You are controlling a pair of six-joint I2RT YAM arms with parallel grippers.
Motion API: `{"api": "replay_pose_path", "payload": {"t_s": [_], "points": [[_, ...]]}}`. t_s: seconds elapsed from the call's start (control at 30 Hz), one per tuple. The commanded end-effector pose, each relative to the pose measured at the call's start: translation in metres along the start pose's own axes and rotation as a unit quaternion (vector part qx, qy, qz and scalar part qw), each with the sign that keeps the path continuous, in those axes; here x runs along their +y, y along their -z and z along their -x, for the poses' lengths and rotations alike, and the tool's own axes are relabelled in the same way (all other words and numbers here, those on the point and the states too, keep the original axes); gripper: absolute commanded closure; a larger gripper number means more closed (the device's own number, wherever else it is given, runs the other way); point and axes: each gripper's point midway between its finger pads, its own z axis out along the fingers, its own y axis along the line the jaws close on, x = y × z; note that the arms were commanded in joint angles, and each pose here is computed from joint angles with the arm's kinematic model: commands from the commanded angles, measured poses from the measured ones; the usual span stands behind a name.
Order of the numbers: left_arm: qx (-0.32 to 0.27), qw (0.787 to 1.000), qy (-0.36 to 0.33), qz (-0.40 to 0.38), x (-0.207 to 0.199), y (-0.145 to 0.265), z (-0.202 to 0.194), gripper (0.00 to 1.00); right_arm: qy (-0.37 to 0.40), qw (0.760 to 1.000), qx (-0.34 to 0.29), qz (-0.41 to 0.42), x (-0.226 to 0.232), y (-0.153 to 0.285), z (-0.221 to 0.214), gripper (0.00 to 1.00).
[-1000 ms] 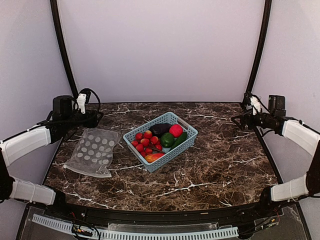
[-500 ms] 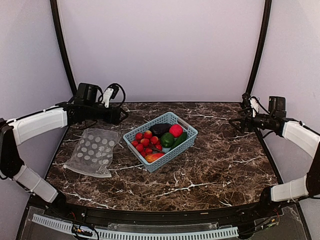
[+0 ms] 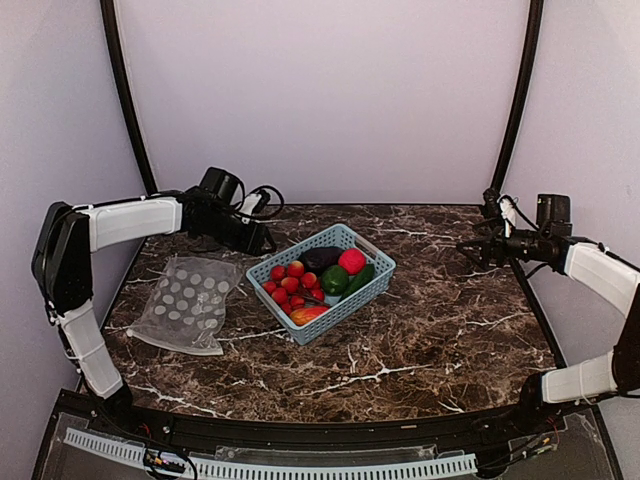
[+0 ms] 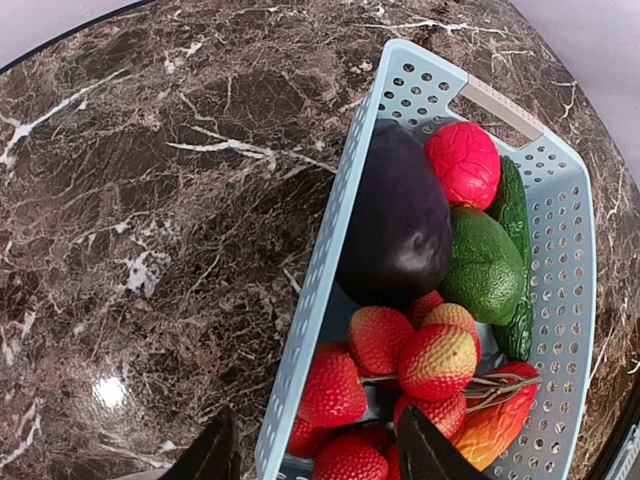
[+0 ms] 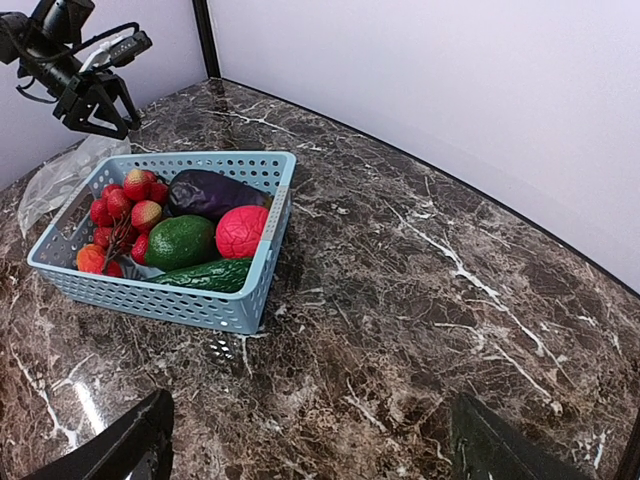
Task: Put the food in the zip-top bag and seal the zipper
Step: Adjust the bin at the corner of the board.
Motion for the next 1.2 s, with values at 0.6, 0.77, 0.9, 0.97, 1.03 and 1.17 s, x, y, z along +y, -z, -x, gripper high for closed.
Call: {"api": "replay_pose_path", "payload": {"t_s": [0.6,0.77,0.9,0.97,1.03,1.17], "points": [[0.066,0.996,0.008,0.060,0.021,-0.039,-0.025,0.84,0.008,1.000,0.006,0.009,0.003,-0.002,-0.004,0.09],[0.047,0.993,0.036,0.102,0.029,-0.011,-0.038,0.99,0.008,1.000,0.008,0.010,0.003,-0.002,-0.005,0.09],[0.028,0.984,0.076,0.156,0.044,0.018,-0.059,0.99,0.004,1.000,0.011,0.014,0.003,-0.004,-0.007,0.09],[0.016,0.980,0.091,0.177,0.050,0.029,-0.069,0.99,0.002,1.000,0.014,0.018,0.004,-0.006,-0.008,0.09],[0.015,0.975,0.103,0.197,0.056,0.038,-0.082,0.99,0.000,1.000,0.017,0.021,0.005,-0.007,-0.010,0.09],[0.019,0.971,0.125,0.204,0.057,0.048,-0.098,0.99,0.000,0.999,0.018,0.027,0.008,-0.010,-0.010,0.09]]}}
